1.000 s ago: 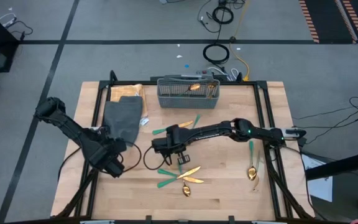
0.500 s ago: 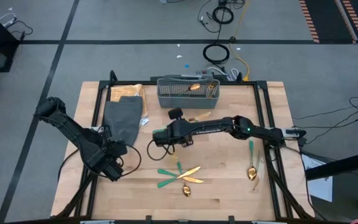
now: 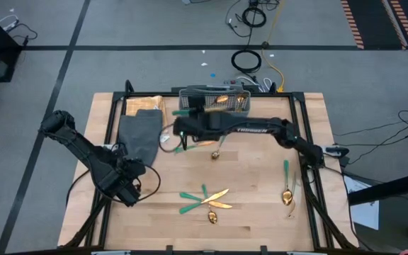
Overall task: Sort silverware
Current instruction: Put the green knife into the gray silverware basket
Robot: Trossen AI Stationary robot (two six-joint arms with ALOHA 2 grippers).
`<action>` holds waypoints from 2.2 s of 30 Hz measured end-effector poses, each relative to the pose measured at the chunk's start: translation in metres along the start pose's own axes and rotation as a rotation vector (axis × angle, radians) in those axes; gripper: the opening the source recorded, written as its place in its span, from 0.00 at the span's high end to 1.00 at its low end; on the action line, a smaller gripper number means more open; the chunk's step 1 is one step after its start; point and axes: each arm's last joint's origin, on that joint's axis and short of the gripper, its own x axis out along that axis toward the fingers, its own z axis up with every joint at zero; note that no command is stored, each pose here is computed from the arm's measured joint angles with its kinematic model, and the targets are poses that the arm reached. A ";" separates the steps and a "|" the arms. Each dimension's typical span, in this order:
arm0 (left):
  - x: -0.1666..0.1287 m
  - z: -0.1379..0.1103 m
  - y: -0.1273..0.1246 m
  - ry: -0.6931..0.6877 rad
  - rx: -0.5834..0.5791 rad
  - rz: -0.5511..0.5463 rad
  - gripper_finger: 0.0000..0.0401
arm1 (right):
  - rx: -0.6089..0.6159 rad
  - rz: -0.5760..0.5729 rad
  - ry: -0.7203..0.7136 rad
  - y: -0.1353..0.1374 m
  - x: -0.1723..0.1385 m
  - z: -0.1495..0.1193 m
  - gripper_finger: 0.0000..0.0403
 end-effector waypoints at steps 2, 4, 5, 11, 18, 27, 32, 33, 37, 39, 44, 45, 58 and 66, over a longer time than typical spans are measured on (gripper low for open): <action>0.000 0.000 0.000 -0.010 -0.002 0.000 0.89 | 0.037 0.001 -0.073 -0.018 -0.003 0.001 1.00; 0.000 0.001 -0.001 -0.026 -0.004 0.002 0.89 | 0.110 0.032 -0.187 -0.038 -0.008 0.002 1.00; 0.000 0.002 -0.001 -0.037 -0.006 0.003 0.89 | 0.144 0.052 -0.245 -0.047 -0.009 0.003 1.00; 0.000 0.003 -0.001 -0.083 -0.055 0.017 0.89 | 0.268 0.103 -0.431 -0.088 -0.010 -0.005 1.00; 0.000 0.004 -0.001 -0.116 -0.066 0.024 0.89 | 0.350 0.192 -0.515 -0.118 -0.008 -0.022 1.00; -0.002 0.003 -0.005 -0.141 -0.060 0.006 0.89 | 0.453 0.206 -0.517 -0.164 -0.023 -0.062 1.00; -0.004 0.000 -0.008 -0.161 -0.056 -0.014 0.89 | 0.510 0.210 -0.559 -0.193 -0.058 -0.095 1.00; -0.004 0.000 -0.008 -0.163 -0.060 -0.015 0.89 | 0.521 0.212 -0.559 -0.197 -0.066 -0.102 1.00; -0.005 -0.002 -0.009 -0.175 -0.059 -0.016 0.89 | 0.524 0.228 -0.551 -0.203 -0.095 -0.124 1.00; -0.005 -0.002 -0.009 -0.182 -0.057 -0.013 0.89 | 0.523 0.250 -0.560 -0.202 -0.103 -0.133 1.00; -0.005 -0.002 -0.009 -0.192 -0.060 -0.010 0.89 | 0.550 0.267 -0.556 -0.184 -0.101 -0.158 1.00; -0.005 -0.002 -0.009 -0.192 -0.059 -0.009 0.89 | 0.566 0.256 -0.571 -0.179 -0.096 -0.162 1.00; -0.005 -0.001 -0.010 -0.196 -0.119 -0.027 0.89 | 0.770 0.107 -1.043 -0.086 -0.013 -0.223 1.00; -0.005 0.000 -0.011 -0.198 -0.152 -0.036 0.89 | 0.912 0.101 -1.130 -0.047 0.026 -0.257 1.00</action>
